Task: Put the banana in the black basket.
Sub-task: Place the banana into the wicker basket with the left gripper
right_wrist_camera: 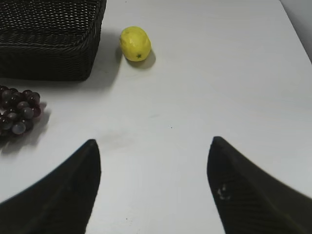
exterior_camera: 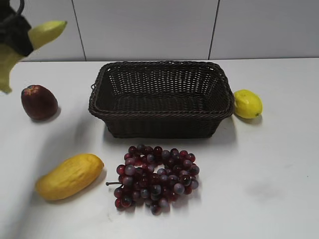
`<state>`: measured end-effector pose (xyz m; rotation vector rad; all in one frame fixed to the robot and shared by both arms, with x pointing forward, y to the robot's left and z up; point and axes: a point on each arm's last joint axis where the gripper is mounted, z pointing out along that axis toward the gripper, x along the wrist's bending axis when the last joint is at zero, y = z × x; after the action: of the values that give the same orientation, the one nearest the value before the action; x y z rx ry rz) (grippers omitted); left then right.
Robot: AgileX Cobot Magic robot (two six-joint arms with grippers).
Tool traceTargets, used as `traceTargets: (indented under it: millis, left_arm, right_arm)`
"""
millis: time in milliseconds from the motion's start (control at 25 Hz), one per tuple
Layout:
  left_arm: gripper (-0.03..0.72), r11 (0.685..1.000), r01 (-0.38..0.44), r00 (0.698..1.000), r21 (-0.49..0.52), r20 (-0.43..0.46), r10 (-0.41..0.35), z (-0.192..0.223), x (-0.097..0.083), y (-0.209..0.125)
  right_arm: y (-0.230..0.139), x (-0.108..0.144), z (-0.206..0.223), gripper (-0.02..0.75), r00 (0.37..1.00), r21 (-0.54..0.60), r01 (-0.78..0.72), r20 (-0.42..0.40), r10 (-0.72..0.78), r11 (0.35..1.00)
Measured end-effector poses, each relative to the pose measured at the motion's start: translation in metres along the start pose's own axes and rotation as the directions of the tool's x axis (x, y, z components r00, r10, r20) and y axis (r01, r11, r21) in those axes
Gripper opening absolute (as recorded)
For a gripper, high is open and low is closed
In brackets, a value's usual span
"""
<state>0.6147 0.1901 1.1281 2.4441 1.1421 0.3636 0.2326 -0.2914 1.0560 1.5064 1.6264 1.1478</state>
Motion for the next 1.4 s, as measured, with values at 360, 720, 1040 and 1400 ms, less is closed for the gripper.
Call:
traceTargets:
  millis: [360, 720, 1040, 1400]
  left_arm:
    - [0.402, 0.96, -0.239, 0.971, -0.143, -0.006, 0.241, 0.019, -0.055, 0.069]
    - [0.402, 0.784, -0.591, 0.8, -0.189, -0.009, 0.6, 0.088, -0.133, 0.091]
    - [0.402, 0.7, -0.708, 0.698, -0.09, 0.065, 0.714, 0.163, -0.161, 0.078]
    - [0.402, 0.7, -0.713, 0.694, -0.052, 0.097, 0.714, 0.195, -0.162, 0.07]
  right_arm:
    - [0.0, 0.0, 0.0, 0.519, 1.0, 0.0, 0.0, 0.0, 0.0, 1.0]
    - [0.0, 0.0, 0.0, 0.519, 1.0, 0.0, 0.0, 0.0, 0.0, 1.0]
    - [0.0, 0.0, 0.0, 0.519, 1.0, 0.0, 0.0, 0.0, 0.0, 1.0]
    - [0.0, 0.0, 0.0, 0.519, 1.0, 0.0, 0.0, 0.0, 0.0, 1.0]
